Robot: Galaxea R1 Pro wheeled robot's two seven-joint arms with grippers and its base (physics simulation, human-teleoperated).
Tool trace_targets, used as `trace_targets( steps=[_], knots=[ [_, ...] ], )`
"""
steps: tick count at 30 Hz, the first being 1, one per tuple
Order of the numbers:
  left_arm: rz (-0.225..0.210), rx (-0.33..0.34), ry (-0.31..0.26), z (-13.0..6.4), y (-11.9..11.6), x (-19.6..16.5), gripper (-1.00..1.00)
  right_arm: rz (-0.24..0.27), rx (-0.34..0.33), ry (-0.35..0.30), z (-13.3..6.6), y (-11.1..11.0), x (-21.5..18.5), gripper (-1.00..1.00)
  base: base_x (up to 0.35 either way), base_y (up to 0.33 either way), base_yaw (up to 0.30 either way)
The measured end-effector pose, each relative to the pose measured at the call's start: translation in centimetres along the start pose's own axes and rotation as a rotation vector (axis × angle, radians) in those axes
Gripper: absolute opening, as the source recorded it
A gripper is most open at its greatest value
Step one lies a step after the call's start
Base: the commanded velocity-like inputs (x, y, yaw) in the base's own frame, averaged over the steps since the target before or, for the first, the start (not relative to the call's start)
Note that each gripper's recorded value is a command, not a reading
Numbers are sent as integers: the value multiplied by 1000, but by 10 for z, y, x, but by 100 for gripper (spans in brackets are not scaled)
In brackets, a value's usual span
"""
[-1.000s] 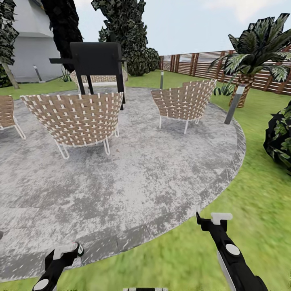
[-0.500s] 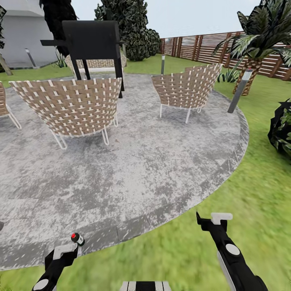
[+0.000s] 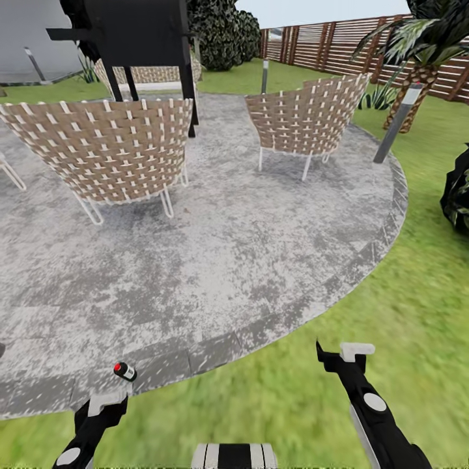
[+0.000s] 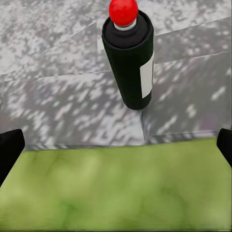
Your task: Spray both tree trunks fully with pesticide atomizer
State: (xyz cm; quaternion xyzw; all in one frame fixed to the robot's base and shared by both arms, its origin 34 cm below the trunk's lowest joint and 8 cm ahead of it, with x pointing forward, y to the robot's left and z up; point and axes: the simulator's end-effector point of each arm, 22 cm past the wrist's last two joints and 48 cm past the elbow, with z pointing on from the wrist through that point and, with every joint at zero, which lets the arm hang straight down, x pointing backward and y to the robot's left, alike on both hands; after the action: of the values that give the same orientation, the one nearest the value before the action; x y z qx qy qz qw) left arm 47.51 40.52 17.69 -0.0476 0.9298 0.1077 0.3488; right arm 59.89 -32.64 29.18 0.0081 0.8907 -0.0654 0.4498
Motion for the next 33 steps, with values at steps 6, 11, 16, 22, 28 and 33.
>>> trace_targets(
  steps=[6, 11, 16, 22, 28, 33],
  knots=[
    [1, -2, 11, 2, 1, 7, 100, -4, 1, 17, 3, 0, 10, 100, 0, 0, 0],
    [3, -1, 4, 3, 1, 4, 100, -6, 2, 20, 3, -1, 11, 100, 0, 0, 0],
    [-10, -7, -5, 3, 1, 0, 100, -11, 1, 14, 3, -1, 8, 100, 0, 0, 0],
    [-14, -6, -6, 3, 0, 0, 100, -10, 2, 23, 2, -2, 12, 100, 27, 0, 0],
    [-15, -7, -6, 3, 0, 0, 100, -11, 4, 21, 3, -4, 11, 100, 112, 0, 49],
    [-15, -5, -13, 3, -1, -3, 100, -11, 4, 22, 3, -4, 12, 100, 13, 0, 106]
  ],
)
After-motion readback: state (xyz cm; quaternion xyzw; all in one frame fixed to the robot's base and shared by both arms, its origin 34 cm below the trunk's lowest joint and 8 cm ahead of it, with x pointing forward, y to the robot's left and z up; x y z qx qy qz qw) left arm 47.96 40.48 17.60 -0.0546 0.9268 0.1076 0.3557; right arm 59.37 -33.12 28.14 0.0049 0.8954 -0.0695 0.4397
